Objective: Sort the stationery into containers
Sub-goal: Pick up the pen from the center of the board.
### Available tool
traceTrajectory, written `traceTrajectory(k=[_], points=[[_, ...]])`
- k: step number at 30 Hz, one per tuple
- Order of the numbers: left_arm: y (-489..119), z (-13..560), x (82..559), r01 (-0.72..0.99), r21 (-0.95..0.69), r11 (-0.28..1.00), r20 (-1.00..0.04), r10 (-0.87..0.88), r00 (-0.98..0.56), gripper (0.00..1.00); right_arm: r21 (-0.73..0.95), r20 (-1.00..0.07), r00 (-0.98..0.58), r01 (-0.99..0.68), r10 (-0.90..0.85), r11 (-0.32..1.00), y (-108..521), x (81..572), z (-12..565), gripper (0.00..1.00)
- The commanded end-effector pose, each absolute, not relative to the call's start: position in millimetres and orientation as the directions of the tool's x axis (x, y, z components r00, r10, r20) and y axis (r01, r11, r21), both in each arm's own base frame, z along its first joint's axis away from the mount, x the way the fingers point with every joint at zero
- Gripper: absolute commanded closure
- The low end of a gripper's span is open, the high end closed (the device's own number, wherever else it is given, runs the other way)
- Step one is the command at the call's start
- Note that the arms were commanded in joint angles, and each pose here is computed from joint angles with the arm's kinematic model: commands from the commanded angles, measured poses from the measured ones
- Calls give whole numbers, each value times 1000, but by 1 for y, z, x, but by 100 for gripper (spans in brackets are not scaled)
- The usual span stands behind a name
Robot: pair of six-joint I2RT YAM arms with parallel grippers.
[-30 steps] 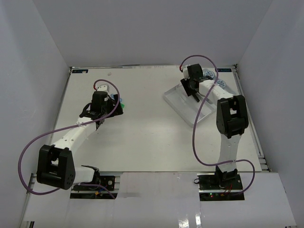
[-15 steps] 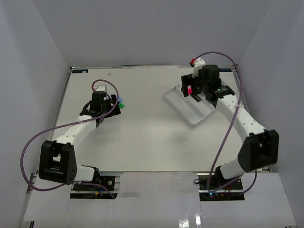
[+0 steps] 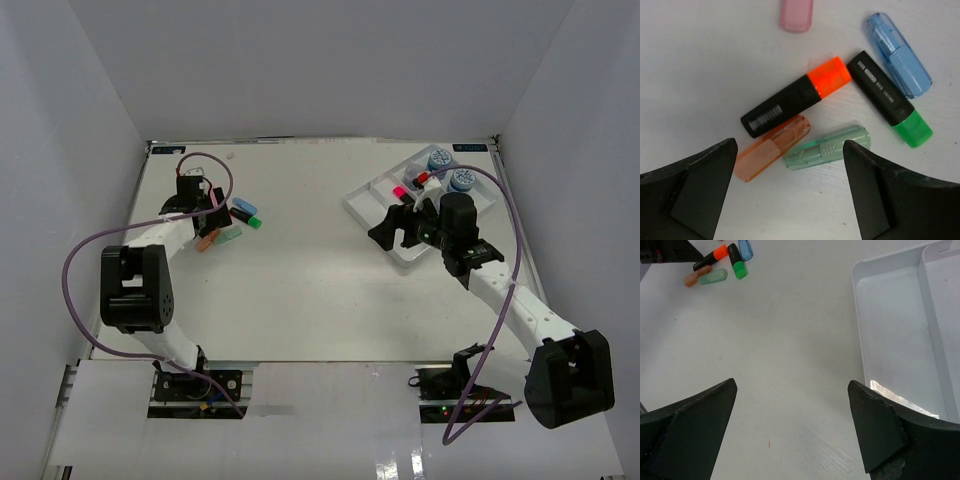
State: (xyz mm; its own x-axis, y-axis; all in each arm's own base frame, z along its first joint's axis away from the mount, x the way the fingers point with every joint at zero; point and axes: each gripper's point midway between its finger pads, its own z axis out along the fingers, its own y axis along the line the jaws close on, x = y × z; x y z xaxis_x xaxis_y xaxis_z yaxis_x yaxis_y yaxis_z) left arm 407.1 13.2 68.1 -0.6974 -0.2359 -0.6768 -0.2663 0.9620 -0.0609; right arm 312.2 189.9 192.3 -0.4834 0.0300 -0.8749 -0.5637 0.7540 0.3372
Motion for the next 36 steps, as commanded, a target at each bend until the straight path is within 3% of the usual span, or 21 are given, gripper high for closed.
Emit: traceTrajectory(k=[1,6,17,24,31,36], points=[[10,97,443,-155,-43,987,-758,-133,-639,3,356,-905,-420,-646,75,675,204,303,220,2],[4,86,458,-69,-15,997,-749,-57,-660,5,350,-903,-425,-645,63,679,202,298,211,2],[23,48,467,-68,24,997,-682,-33,-730,13,350,-898,-438,-654,42,670,203,294,202,2],[8,30,460,-23,-42,999,-651,-45,-758,22,361,-890,-454,-655,35,664,205,294,197,2],[-2,20,447,-12,-97,995,-622,-70,-780,51,368,-887,-461,-656,36,659,206,294,196,2],[-6,32,443,1,-118,993,-643,-76,-762,62,374,-883,-468,-658,34,653,207,293,194,2]])
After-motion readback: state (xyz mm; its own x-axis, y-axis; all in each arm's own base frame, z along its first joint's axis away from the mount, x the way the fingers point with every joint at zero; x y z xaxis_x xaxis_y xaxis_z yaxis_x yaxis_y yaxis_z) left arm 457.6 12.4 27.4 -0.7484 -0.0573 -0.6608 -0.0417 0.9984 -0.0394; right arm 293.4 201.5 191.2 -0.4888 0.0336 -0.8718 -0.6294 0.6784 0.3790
